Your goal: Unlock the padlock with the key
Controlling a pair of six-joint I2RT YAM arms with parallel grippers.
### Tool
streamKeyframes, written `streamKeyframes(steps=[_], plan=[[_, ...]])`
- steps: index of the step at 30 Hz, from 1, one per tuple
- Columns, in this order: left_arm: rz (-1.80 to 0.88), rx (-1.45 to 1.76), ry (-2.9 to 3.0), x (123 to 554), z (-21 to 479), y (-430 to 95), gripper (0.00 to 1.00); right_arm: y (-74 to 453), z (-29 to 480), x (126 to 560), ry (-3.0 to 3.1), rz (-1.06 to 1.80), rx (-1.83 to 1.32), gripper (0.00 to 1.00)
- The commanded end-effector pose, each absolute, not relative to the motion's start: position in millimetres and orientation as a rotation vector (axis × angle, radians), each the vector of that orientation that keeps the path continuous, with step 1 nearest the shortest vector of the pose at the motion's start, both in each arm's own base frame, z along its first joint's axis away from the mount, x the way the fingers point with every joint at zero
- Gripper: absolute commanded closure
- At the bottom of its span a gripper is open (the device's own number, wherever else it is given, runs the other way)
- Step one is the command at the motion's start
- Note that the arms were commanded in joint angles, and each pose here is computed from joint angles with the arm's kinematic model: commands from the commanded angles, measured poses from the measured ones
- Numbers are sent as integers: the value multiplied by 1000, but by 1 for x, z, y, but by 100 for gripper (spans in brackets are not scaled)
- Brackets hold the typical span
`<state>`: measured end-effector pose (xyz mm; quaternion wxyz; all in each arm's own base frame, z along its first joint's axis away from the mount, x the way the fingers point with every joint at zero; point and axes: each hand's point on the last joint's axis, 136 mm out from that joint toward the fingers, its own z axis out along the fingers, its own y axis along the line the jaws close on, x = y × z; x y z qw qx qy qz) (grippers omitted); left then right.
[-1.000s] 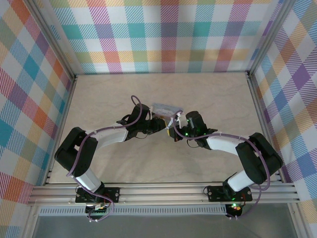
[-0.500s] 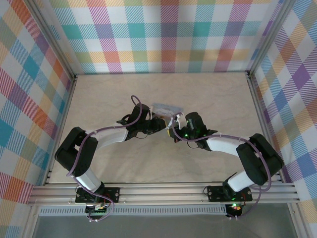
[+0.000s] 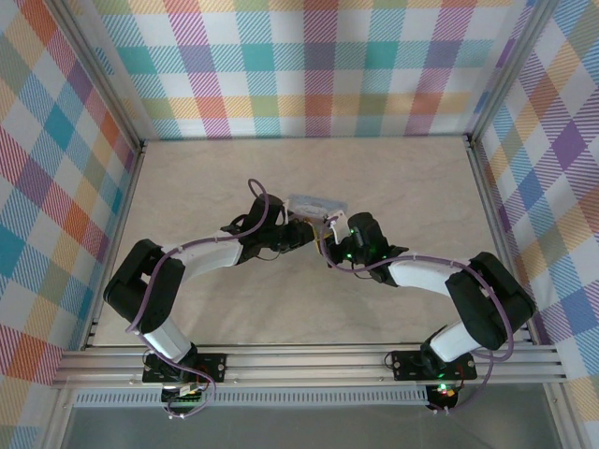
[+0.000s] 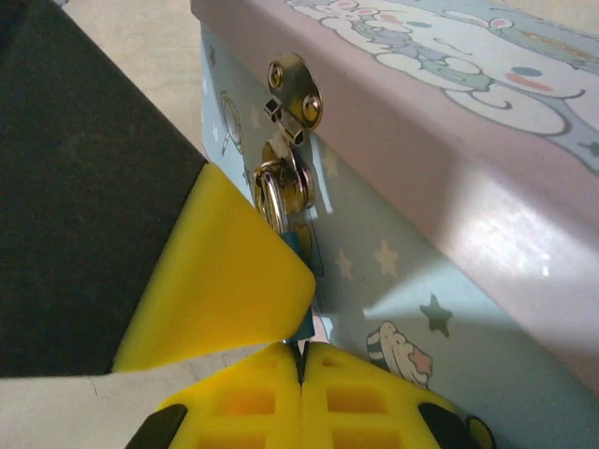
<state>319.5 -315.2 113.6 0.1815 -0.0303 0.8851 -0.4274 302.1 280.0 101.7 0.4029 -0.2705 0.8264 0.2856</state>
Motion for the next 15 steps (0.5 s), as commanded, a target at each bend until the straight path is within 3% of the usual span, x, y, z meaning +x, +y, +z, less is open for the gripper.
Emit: streamKeyframes(steps=[1, 15], plan=[[-1288, -7, 2533, 304, 118, -331, 79, 292, 148, 322, 1884, 731, -659, 100], [-1281, -12, 2541, 305, 113, -333, 79, 293, 149, 319, 1906, 771, -631, 100]])
